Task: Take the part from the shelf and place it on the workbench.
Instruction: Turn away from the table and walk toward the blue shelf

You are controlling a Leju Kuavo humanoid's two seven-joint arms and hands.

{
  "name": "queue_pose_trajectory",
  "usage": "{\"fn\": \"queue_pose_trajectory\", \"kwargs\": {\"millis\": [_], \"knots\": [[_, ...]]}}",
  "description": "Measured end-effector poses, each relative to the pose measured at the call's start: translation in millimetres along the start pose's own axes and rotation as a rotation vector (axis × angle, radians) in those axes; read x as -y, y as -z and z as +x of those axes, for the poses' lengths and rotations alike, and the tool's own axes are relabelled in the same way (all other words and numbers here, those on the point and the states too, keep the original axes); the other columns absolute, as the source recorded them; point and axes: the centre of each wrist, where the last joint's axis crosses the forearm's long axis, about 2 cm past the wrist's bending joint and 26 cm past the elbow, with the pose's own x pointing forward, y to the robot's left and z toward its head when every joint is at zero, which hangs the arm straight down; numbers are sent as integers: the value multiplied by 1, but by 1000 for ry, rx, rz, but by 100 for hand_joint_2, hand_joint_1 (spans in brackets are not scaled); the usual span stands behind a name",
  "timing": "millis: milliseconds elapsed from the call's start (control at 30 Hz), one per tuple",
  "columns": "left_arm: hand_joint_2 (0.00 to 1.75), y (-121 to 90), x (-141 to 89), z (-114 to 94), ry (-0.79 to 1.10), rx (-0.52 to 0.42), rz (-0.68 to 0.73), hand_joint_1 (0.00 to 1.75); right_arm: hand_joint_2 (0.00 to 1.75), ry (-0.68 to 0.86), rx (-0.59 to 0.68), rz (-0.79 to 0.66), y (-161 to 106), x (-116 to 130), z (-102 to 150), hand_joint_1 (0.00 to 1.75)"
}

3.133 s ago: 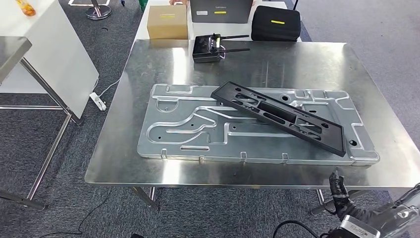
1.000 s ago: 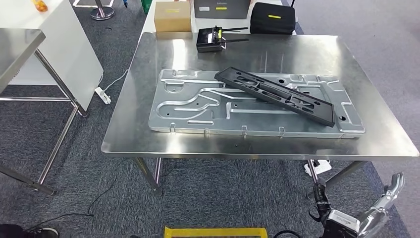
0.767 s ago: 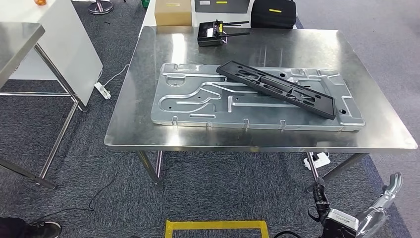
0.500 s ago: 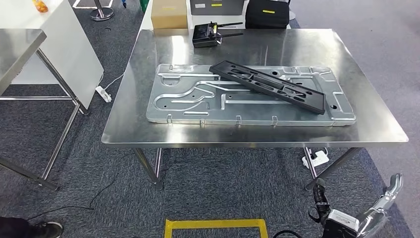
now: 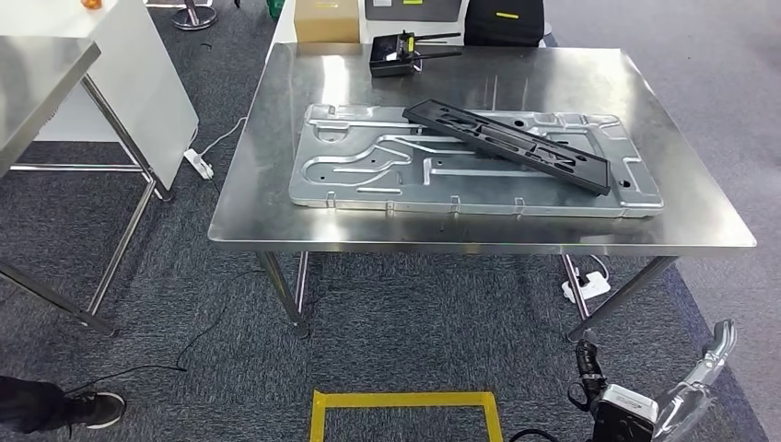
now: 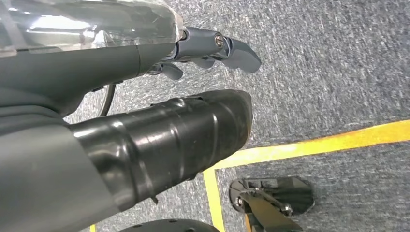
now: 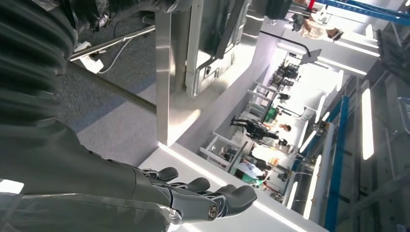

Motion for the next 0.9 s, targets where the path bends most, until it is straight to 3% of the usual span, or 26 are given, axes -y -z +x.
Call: {"fn": "queue_pose_trajectory", "kwargs": {"millis": [900], "knots": [[0, 0, 1, 0, -3, 1, -1, 0, 175, -2, -11, 2, 0, -2, 1, 0]]}}
